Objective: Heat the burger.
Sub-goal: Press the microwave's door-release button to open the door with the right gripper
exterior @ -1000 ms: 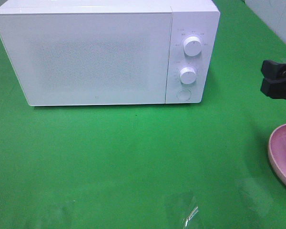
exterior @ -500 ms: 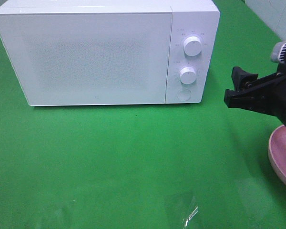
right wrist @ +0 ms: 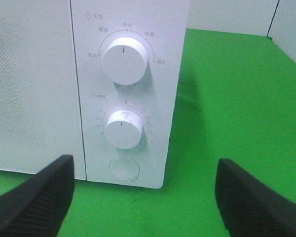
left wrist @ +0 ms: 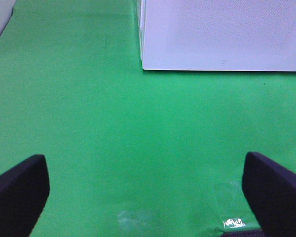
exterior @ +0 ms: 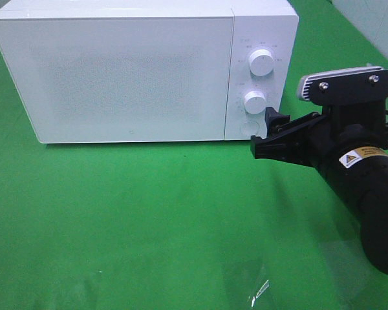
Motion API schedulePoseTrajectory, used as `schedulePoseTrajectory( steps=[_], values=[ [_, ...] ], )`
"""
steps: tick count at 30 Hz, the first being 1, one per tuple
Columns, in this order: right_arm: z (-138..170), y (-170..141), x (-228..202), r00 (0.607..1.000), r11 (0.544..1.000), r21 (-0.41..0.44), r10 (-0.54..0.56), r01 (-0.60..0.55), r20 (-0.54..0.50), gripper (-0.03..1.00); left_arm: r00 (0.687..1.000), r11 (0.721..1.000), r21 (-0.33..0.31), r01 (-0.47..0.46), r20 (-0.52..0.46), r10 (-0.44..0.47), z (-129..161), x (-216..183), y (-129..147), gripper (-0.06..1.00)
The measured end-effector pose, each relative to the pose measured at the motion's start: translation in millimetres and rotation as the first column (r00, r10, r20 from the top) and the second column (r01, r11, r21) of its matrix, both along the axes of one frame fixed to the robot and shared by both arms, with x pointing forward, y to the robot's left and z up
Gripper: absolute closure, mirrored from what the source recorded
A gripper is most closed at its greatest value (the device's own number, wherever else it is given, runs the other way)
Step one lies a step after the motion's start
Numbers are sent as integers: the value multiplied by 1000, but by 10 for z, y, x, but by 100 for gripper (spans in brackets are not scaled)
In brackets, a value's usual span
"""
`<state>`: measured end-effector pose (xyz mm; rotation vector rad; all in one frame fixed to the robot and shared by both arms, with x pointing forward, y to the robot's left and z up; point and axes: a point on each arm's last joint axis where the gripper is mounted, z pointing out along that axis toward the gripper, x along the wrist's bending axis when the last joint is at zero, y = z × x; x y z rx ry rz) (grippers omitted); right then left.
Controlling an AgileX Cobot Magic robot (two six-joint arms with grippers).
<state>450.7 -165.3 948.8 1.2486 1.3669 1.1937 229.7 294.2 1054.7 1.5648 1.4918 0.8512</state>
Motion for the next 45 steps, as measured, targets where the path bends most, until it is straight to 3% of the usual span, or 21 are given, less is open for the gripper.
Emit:
schedulePoseTrajectory(
  steps=[11,13,14,15,18,19,20,22,23,24,25,27,29,30,31,32,33,36,38,42,45],
  values=[
    [-133,116,91,999,999,36,0,1,-48,21,1000,1000,0,0,0,0,0,0,0,-3],
    [-148,120,93,998,989,149,-12,22,-67,21,1000,1000,0,0,0,0,0,0,0,-3],
    [-148,120,93,998,989,149,-12,22,-67,21,1000,1000,0,0,0,0,0,0,0,-3],
    [-148,120,93,997,968,247,-23,42,-77,21,1000,1000,0,0,0,0,0,0,0,-3],
    [-149,120,92,996,956,290,-27,51,-83,21,1000,1000,0,0,0,0,0,0,0,-3],
    [-150,120,92,994,915,397,-38,74,-98,21,1000,1000,0,0,0,0,0,0,0,-3],
    [-150,120,92,994,915,397,-38,74,-98,21,1000,1000,0,0,0,0,0,0,0,-3],
    [-150,120,92,991,803,584,-53,117,-126,25,1000,1000,0,0,0,0,0,0,0,-3],
    [-150,120,92,991,803,584,-53,117,-126,25,1000,1000,0,0,0,0,0,0,0,-3],
    [-150,120,92,988,714,686,-59,143,-145,27,1000,1000,0,0,0,0,0,0,0,-3],
    [-150,120,92,988,714,686,-59,143,-145,27,1000,1000,0,0,0,0,0,0,0,-3],
    [-150,120,92,986,662,733,-61,157,-156,29,1000,1000,0,0,0,0,0,0,0,-3],
    [-150,120,92,980,458,867,-62,198,-191,40,1000,1000,0,0,0,0,0,0,0,-3],
    [-150,120,92,980,458,867,-62,198,-191,40,1000,1000,0,0,0,0,0,0,0,-3],
    [-151,121,92,976,357,909,-60,215,-208,47,1000,1000,0,0,0,0,0,0,0,-3],
    [-151,121,92,976,357,909,-60,215,-208,47,1000,1000,0,0,0,0,0,0,0,-3],
    [-152,121,92,974,285,931,-57,227,-220,55,1000,1000,0,0,0,0,0,0,0,-3],
    [-159,123,90,971,236,942,-52,241,-235,62,1000,1000,0,0,0,0,0,0,0,-3],
    [-199,134,80,955,105,949,-33,298,-296,84,1000,1000,0,0,0,0,0,0,0,-3],
    [-246,147,66,935,55,933,-15,354,-354,96,1000,1000,0,0,0,0,0,0,0,-3],
    [-258,150,63,931,49,929,-12,366,-366,96,1000,1000,0,0,0,0,0,0,0,-3]
  ],
)
